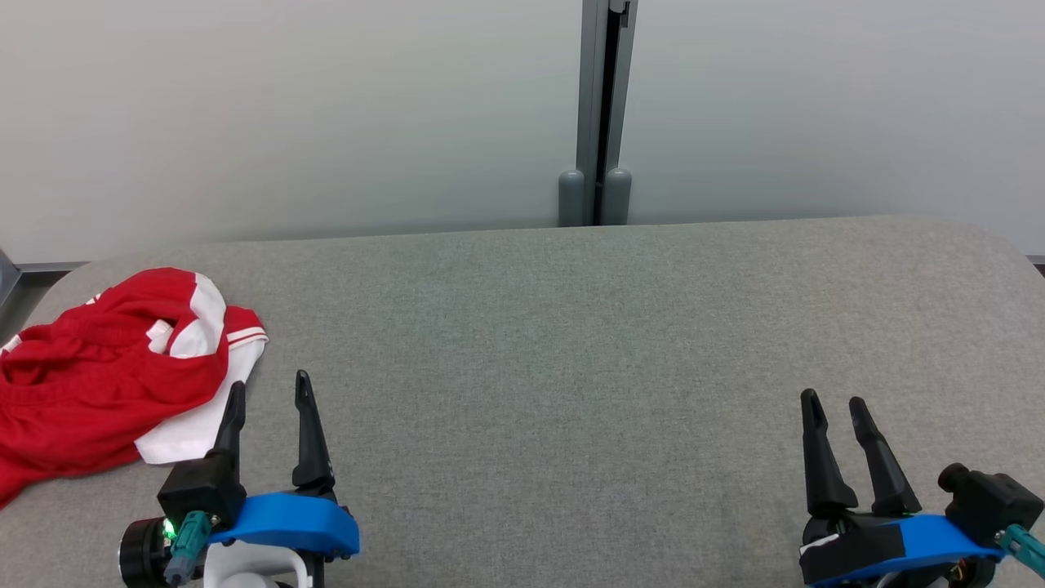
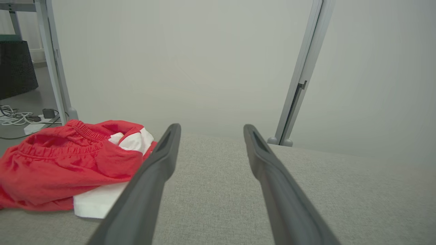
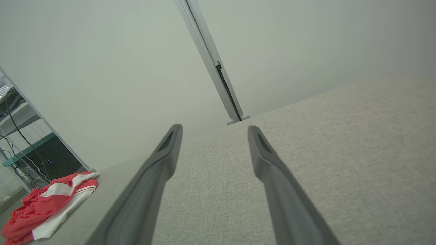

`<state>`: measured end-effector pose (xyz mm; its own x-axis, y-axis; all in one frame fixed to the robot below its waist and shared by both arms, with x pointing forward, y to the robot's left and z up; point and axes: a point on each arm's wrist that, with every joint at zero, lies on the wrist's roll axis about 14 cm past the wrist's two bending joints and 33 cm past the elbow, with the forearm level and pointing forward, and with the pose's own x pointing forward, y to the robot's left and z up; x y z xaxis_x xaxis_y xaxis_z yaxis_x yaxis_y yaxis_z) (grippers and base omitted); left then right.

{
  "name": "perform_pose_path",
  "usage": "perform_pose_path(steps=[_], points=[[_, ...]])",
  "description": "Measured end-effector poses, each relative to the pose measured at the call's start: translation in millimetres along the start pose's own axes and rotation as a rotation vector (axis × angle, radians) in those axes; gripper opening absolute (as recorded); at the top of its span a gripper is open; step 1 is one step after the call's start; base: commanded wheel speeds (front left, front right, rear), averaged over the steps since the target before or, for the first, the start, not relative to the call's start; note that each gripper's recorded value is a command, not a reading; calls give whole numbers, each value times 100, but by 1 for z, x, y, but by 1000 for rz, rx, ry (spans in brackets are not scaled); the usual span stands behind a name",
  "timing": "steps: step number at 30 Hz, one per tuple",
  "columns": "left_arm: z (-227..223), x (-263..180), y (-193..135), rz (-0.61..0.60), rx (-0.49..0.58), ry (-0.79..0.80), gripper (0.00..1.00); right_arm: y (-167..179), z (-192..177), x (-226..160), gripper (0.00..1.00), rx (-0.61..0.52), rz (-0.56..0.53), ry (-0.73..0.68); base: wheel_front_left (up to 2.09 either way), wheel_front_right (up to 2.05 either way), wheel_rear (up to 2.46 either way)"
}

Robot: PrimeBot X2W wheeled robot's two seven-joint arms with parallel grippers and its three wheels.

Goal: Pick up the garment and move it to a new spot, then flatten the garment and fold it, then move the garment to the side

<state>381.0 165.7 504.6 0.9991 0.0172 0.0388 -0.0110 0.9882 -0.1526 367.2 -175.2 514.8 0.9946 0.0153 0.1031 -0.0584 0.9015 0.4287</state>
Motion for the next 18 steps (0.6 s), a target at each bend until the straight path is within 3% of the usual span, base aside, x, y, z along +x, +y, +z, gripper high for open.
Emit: perform_pose_path(steps=[18], points=[[7, -2, 2, -8, 130, -43, 100, 5, 0, -2, 100, -118, 33, -8, 0, 0, 0]])
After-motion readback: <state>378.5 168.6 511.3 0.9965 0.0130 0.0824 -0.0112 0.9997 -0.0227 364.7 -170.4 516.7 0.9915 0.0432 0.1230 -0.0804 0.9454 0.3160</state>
